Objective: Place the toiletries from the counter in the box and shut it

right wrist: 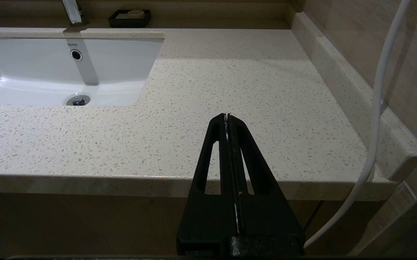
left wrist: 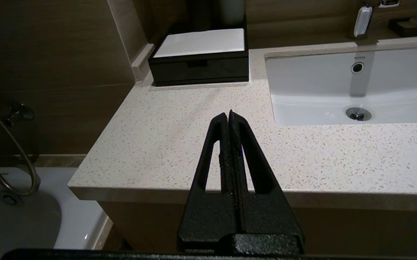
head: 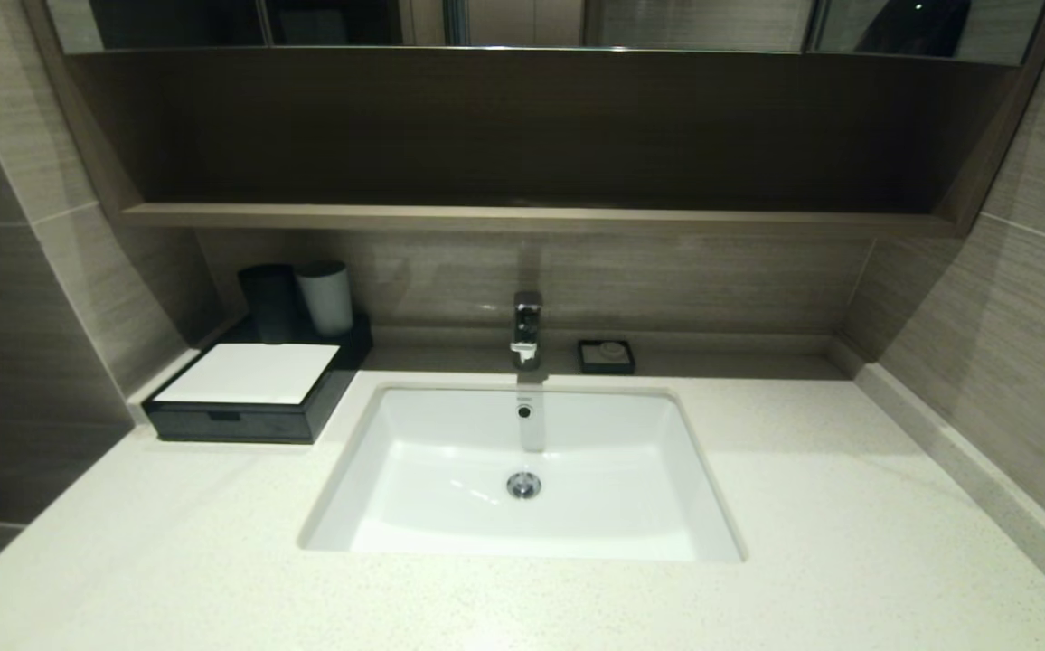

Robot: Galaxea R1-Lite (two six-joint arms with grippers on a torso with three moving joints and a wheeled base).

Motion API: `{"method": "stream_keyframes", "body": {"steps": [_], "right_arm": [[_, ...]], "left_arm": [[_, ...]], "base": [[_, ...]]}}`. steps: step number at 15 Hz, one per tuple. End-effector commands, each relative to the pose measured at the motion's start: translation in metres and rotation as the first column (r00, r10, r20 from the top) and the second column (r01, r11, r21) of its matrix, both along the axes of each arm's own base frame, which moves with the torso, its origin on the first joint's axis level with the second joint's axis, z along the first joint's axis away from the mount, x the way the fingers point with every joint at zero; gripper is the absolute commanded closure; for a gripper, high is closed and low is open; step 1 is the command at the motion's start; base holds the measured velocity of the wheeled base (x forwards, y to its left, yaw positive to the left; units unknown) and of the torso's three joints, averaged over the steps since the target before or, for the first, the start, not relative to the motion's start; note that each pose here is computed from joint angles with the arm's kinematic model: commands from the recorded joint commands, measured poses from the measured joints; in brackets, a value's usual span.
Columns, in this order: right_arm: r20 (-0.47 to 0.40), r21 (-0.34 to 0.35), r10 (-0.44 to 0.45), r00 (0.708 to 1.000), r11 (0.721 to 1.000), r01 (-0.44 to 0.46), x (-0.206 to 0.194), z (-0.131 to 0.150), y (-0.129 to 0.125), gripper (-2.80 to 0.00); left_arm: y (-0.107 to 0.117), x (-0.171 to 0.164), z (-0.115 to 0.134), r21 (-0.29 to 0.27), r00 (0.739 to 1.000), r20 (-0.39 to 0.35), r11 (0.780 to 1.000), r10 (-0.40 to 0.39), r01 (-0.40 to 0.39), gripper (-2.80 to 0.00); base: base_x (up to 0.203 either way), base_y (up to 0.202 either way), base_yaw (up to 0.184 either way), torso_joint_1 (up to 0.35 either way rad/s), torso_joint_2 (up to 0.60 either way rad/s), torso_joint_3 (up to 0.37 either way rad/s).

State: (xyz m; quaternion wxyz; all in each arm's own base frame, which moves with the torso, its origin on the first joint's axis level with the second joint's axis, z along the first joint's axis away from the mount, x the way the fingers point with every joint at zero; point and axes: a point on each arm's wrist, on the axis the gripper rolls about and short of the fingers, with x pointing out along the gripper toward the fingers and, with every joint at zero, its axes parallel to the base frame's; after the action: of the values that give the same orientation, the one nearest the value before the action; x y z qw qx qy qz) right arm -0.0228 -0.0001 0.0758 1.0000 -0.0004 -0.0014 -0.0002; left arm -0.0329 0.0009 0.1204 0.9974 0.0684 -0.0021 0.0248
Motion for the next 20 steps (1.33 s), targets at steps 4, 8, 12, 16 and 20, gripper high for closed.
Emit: {"method": "stream_keyframes", "body": {"steps": [4,8,12,16,20], "right_arm": [[-0.001,-0.001,0.000,1.000,1.000,0.000,0.000,0.000,0.000,0.00],[-0.001,-0.001,0.000,1.000,1.000,0.000,0.000,0.000,0.000,0.00],[-0.001,-0.001,0.000,1.000,1.000,0.000,0.000,0.000,0.000,0.00],[-0.001,-0.001,0.000,1.000,1.000,0.000,0.000,0.000,0.000,0.00],[-0.001,0.000,0.000,1.000,1.000,0.000,0.000,0.000,0.000,0.00]], "left_arm": [[0.000,-0.001,-0.020,0.014,1.000,0.010,1.000,-0.003,0.003,0.00],[0.000,0.003,-0.030,0.020,1.000,-0.008,1.000,-0.001,0.002,0.00],[0.000,0.007,-0.037,0.026,1.000,-0.012,1.000,-0.002,0.003,0.00],[0.000,0.008,-0.038,0.024,1.000,-0.006,1.000,-0.020,0.020,0.00],[-0.001,0.009,-0.037,0.017,0.999,0.038,0.999,-0.034,0.033,0.00]], "base": [[0.000,0.000,0.000,0.000,0.00,0.000],[0.000,0.000,0.000,0.000,0.00,0.000],[0.000,0.000,0.000,0.000,0.00,0.000],[0.000,0.000,0.000,0.000,0.00,0.000],[0.000,0.000,0.000,0.000,0.00,0.000]]}}
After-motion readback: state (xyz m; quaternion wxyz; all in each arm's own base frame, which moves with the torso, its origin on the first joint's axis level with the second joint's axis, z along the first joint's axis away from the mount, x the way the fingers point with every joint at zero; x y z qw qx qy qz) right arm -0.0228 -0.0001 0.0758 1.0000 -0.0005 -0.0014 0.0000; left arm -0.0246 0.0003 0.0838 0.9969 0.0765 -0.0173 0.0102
